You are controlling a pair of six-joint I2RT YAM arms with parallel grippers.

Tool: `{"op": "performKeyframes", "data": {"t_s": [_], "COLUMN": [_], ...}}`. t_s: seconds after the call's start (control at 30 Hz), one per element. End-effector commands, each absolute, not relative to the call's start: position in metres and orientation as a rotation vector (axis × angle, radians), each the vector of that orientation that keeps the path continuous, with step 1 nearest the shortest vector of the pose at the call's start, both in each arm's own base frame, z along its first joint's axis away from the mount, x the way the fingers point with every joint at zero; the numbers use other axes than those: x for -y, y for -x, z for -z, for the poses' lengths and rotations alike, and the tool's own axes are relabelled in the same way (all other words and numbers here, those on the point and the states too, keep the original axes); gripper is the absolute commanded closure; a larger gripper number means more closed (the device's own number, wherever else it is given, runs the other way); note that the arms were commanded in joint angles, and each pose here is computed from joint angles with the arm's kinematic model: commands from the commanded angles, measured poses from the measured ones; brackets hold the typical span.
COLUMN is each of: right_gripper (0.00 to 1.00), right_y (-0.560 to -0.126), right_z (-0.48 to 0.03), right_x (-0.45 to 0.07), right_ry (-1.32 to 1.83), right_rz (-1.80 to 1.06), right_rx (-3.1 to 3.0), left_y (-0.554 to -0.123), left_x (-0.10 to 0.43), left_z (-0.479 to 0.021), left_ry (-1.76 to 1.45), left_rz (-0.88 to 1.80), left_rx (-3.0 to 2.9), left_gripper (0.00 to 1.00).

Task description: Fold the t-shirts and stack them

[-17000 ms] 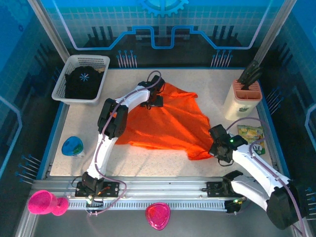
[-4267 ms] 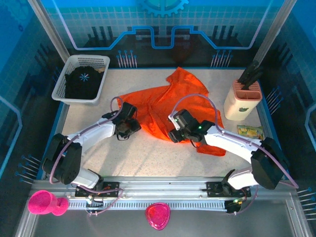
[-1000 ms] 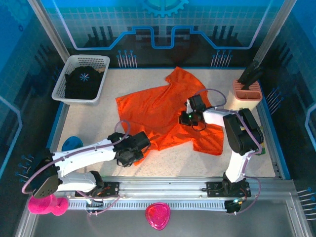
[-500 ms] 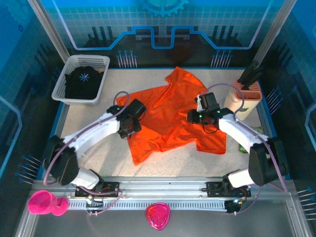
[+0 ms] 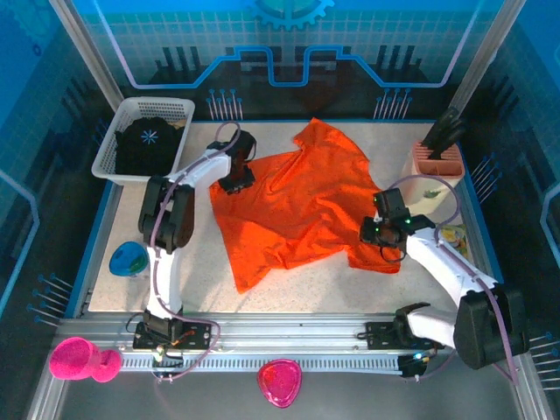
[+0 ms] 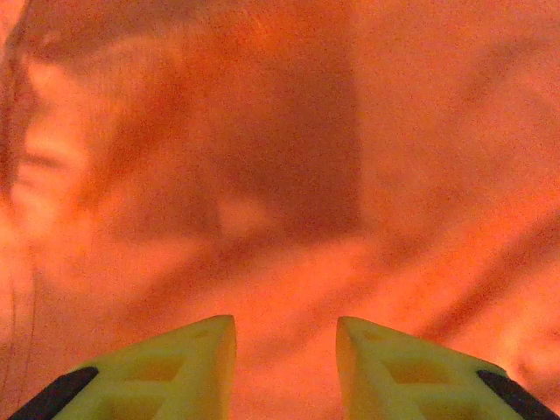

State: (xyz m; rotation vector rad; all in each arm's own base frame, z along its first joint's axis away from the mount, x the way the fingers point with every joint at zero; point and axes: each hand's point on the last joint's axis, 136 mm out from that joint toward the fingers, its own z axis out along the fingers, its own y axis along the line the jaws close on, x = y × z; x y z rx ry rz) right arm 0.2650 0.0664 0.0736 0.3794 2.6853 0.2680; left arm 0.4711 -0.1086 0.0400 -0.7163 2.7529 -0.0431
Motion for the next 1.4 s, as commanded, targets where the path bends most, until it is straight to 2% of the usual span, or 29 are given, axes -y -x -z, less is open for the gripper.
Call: {"op": "performKeyframes", "data": {"t_s": [0.0, 0.17, 0.3, 0.37, 0.53, 0.73, 1.0, 1.13, 1.37], "right_gripper": [0.86, 0.90, 0.93, 1.00, 1.00, 1.00, 1.00, 1.00, 1.00], "right_y": [-0.254, -0.245, -0.223, -0.211, -0.189, -0.164, -0.147, -0.167, -0.272], "right_z": [-0.053, -0.033, -0.017, -0.008, -0.006, -0.008, -0.013, -0.035, -0.108], "right_x": [-0.054, -0.046, -0.032, -0.029, -0.023, -0.025, -0.059, -0.070, -0.079], "right_ry": [-0.558, -0.708, -0.940, -1.072, -1.256, -1.328, -1.199, -1.013, -0.497], "right_rz": [-0.275, -0.267, -0.149, -0.104, 0.034, 0.065, -0.133, -0.186, -0.187], "right_rx": [-2.716, -2.742, -2.782, -2.796, -2.837, -2.840, -2.874, -2.875, -2.765], "left_y": [-0.485, -0.494, -0.495, -0.496, -0.504, -0.522, -0.539, -0.541, -0.516], "left_x": [0.109, 0.116, 0.104, 0.097, 0.080, 0.066, 0.072, 0.086, 0.118], "left_z": [-0.025, -0.001, 0.010, 0.013, 0.012, 0.005, 0.001, -0.031, -0.137], "left_ry": [0.645, 0.558, 0.556, 0.572, 0.591, 0.562, 0.524, 0.490, 0.346], "left_rz": [0.071, 0.032, -0.033, -0.041, -0.044, -0.070, 0.023, 0.104, 0.123], "left_rx": [-2.832, -2.925, -2.948, -2.956, -2.955, -2.952, -2.936, -2.892, -2.730], "left_gripper": [0.65, 0.66, 0.66, 0.66, 0.66, 0.66, 0.64, 0.57, 0.45]}}
